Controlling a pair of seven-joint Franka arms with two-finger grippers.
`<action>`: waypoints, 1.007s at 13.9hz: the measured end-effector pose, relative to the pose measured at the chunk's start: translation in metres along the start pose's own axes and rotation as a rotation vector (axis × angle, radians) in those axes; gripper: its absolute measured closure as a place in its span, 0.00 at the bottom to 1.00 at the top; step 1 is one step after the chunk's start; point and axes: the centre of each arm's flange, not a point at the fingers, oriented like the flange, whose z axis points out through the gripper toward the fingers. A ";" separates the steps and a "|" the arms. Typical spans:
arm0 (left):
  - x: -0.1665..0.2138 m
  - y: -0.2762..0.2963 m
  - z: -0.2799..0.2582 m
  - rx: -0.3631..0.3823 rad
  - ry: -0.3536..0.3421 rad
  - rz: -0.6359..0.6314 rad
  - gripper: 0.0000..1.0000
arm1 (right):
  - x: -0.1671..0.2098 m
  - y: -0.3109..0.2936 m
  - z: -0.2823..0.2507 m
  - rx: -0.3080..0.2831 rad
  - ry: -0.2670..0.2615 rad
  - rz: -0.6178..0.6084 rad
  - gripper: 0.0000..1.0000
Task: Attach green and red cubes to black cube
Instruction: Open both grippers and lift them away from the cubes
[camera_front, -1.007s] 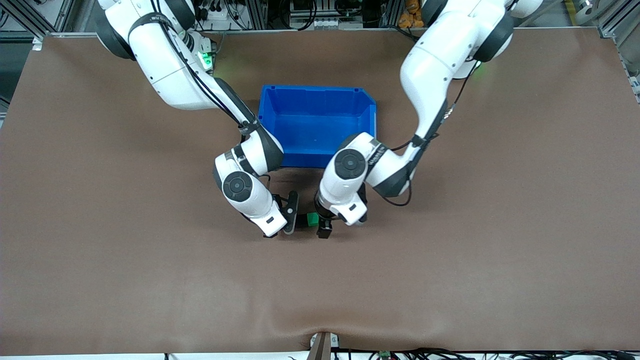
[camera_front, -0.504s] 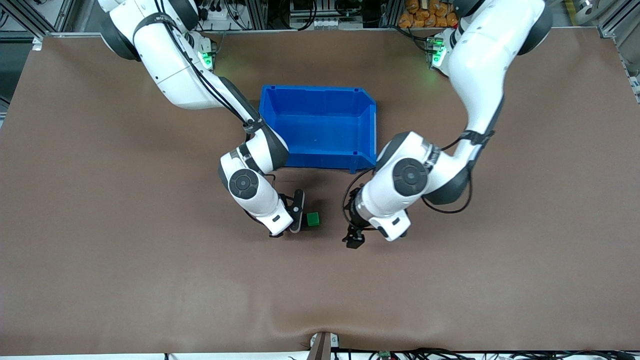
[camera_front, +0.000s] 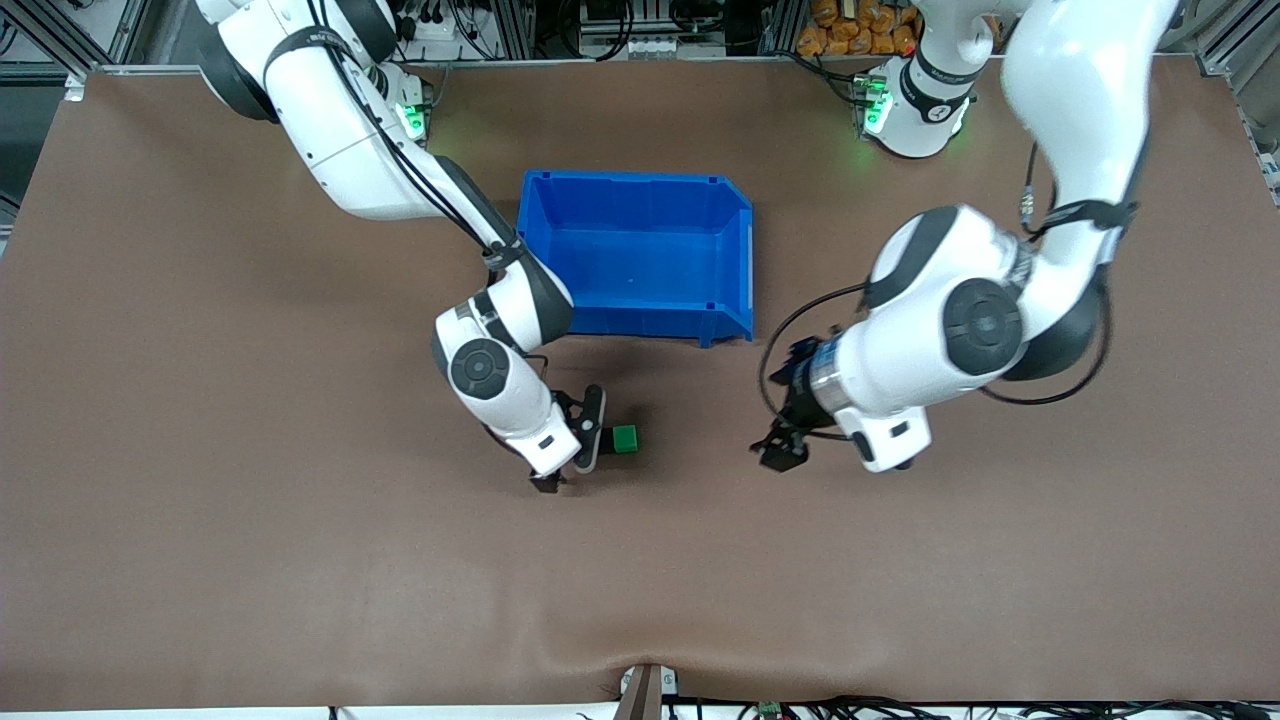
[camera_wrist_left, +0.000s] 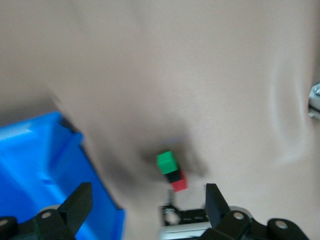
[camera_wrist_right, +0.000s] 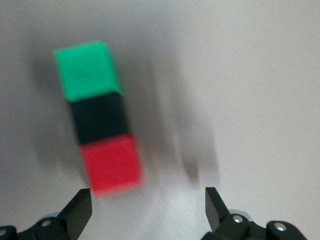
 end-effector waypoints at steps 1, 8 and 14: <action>0.007 -0.009 -0.017 0.023 0.006 0.048 0.00 | -0.022 0.023 -0.014 -0.032 -0.006 0.035 0.00; 0.059 -0.067 -0.118 0.112 0.039 0.459 0.00 | -0.170 0.123 -0.137 -0.118 -0.020 0.249 0.00; 0.065 -0.094 -0.162 0.117 0.086 0.589 0.00 | -0.260 0.142 -0.224 -0.094 -0.058 0.424 0.00</action>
